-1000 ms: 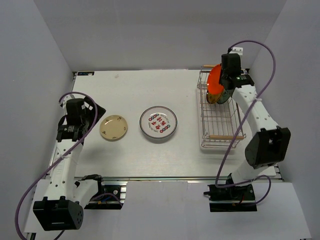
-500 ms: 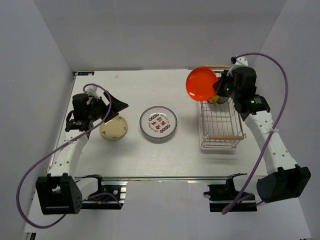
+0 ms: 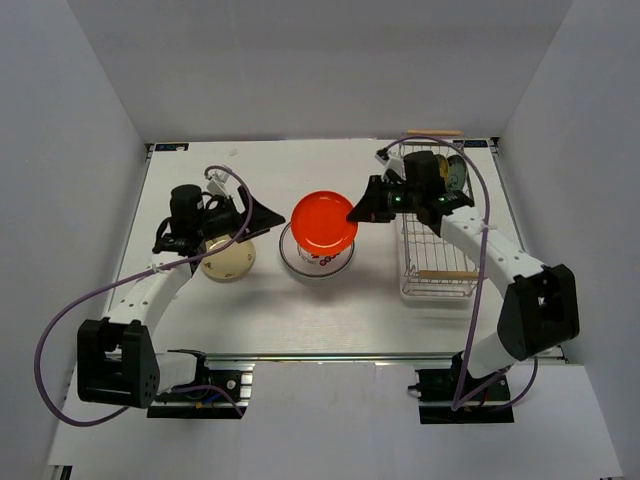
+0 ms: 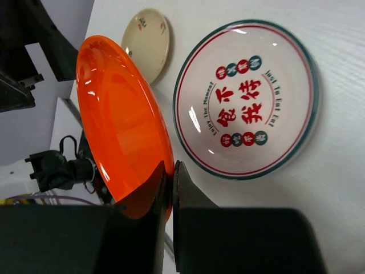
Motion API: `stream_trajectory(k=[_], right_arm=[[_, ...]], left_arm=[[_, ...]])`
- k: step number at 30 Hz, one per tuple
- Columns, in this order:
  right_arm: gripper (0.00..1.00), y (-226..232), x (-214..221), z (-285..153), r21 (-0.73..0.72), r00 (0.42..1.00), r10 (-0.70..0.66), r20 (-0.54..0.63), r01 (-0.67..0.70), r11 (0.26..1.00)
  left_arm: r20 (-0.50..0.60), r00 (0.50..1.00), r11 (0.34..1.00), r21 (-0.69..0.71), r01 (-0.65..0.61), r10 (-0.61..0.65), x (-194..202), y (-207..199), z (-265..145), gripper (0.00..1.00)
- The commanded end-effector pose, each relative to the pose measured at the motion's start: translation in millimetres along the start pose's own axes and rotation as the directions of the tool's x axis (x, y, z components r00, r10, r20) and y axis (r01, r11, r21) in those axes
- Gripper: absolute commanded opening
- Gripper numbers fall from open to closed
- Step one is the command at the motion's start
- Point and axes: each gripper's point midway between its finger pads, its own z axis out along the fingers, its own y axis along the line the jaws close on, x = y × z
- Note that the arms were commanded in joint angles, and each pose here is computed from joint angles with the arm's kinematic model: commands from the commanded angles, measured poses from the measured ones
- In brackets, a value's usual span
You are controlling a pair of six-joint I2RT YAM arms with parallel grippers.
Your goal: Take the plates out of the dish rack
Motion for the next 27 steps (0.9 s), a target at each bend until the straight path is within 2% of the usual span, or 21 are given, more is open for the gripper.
stream_trajectory(k=[1,4,7,8,12,14,15,16,17,18,19,20,22,25,27], right_arm=[[0.0,38.5,-17.2,6.1,-0.145,0.999,-0.048,0.013,0.05,0.988],[0.0,48.7,-13.3,15.5,-0.173,0.998,-0.06,-0.004,0.058,0.983],[0.0,56.6,-9.3,23.0,-0.196,0.997,-0.074,-0.026,0.068,0.978],[0.0,56.6,-5.5,27.1,-0.203,0.996,-0.071,-0.044,0.061,0.977],[0.0,57.7,-3.4,33.6,-0.199,0.996,-0.074,-0.053,0.062,0.978],[0.0,56.5,-2.7,35.7,-0.189,0.996,-0.075,-0.054,0.064,0.98],[0.0,55.7,-2.9,36.9,-0.187,0.995,-0.074,-0.059,0.062,0.98],[0.0,55.1,-2.0,37.9,-0.184,0.995,-0.074,-0.065,0.061,0.981],[0.01,53.9,-2.8,38.6,-0.18,0.995,-0.071,-0.066,0.058,0.982],[0.25,51.9,-3.8,39.7,-0.165,0.996,-0.071,-0.062,0.06,0.984],[0.87,46.1,-7.3,38.8,-0.132,0.996,-0.071,-0.05,0.064,0.989],[0.88,47.0,-8.1,36.5,-0.129,0.996,-0.074,-0.051,0.066,0.989],[0.89,34.6,-16.8,32.0,-0.031,0.997,-0.075,-0.019,0.075,0.997],[0.89,8.4,-31.0,14.4,0.18,0.995,-0.08,0.063,0.068,0.981],[0.89,-6.5,-41.4,-4.8,0.31,0.985,-0.096,0.144,0.047,0.95]], left_arm=[[-0.043,0.999,0.999,0.029,-0.02,0.021,10.7,-0.9,6.3,0.98],[-0.062,0.998,1.0,0.01,-0.013,0.014,17.4,3.0,11.9,0.96],[-0.081,0.997,1.0,0.002,-0.008,0.008,22.0,7.5,16.7,0.71],[-0.099,0.995,1.0,-0.016,0.013,-0.014,26.7,11.3,15.9,0.52],[-0.12,0.993,0.999,-0.04,0.017,-0.022,31.8,14.9,17.0,0.22],[-0.119,0.993,0.999,-0.038,0.014,-0.018,32.4,14.4,16.1,0.16],[-0.117,0.993,0.999,-0.043,0.017,-0.022,33.8,16.1,15.7,0.05],[-0.112,0.993,0.999,-0.049,0.02,-0.025,33.5,16.6,15.3,0.0],[-0.108,0.994,0.998,-0.056,0.02,-0.026,33.2,17.0,14.7,0.0],[-0.106,0.994,0.997,-0.067,0.029,-0.036,33.2,18.5,14.6,0.0],[-0.092,0.995,0.996,-0.086,0.028,-0.036,30.0,18.3,13.0,0.0],[-0.081,0.996,0.994,-0.109,0.031,-0.04,28.3,20.3,11.7,0.0],[-0.028,0.999,0.987,-0.157,0.037,-0.042,15.6,23.8,4.9,0.0],[0.109,0.992,0.923,-0.37,0.102,-0.066,-6.6,46.6,-13.7,0.0],[0.222,0.972,0.85,-0.494,0.183,-0.081,-23.0,66.3,-28.3,0.0]])
